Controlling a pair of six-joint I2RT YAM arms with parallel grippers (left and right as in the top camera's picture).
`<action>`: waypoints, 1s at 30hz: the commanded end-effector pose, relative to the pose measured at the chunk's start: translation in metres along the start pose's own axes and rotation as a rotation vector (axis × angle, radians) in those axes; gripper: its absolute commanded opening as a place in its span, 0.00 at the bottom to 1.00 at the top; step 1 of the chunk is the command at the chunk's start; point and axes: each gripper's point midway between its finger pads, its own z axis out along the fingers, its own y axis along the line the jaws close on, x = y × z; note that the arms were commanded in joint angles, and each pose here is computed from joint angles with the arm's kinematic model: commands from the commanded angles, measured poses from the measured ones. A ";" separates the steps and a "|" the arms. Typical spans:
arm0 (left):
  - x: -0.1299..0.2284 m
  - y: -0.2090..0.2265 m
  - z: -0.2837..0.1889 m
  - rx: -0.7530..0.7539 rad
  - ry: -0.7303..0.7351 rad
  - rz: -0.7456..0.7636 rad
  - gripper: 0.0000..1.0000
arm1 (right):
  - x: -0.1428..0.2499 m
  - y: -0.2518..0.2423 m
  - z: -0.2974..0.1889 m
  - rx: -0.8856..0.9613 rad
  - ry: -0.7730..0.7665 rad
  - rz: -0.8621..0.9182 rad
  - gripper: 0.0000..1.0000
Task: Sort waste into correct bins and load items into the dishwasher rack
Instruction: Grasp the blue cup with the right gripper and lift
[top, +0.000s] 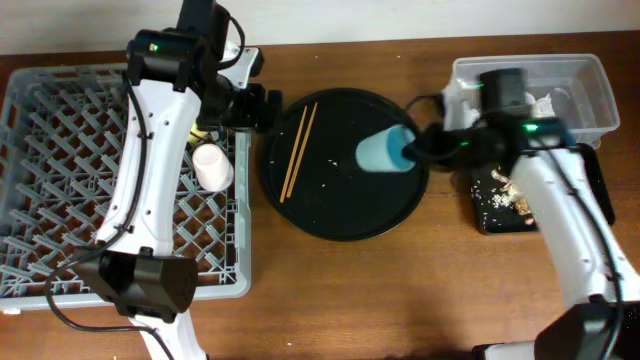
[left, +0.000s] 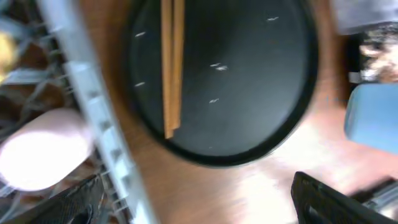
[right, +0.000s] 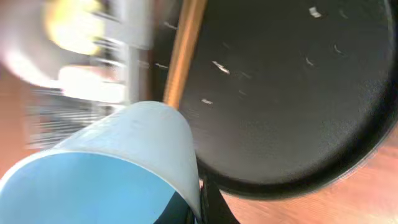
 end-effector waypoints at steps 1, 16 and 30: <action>-0.005 -0.065 -0.019 0.363 -0.053 0.104 0.96 | -0.008 0.049 -0.038 -0.419 -0.030 -0.132 0.04; 0.012 -0.145 -0.056 1.184 -0.122 0.273 0.96 | -0.020 0.095 -0.074 -0.750 -0.107 -0.361 0.04; 0.028 -0.167 -0.040 1.297 -0.059 0.275 0.96 | -0.027 0.118 -0.021 -0.611 -0.080 -0.376 0.04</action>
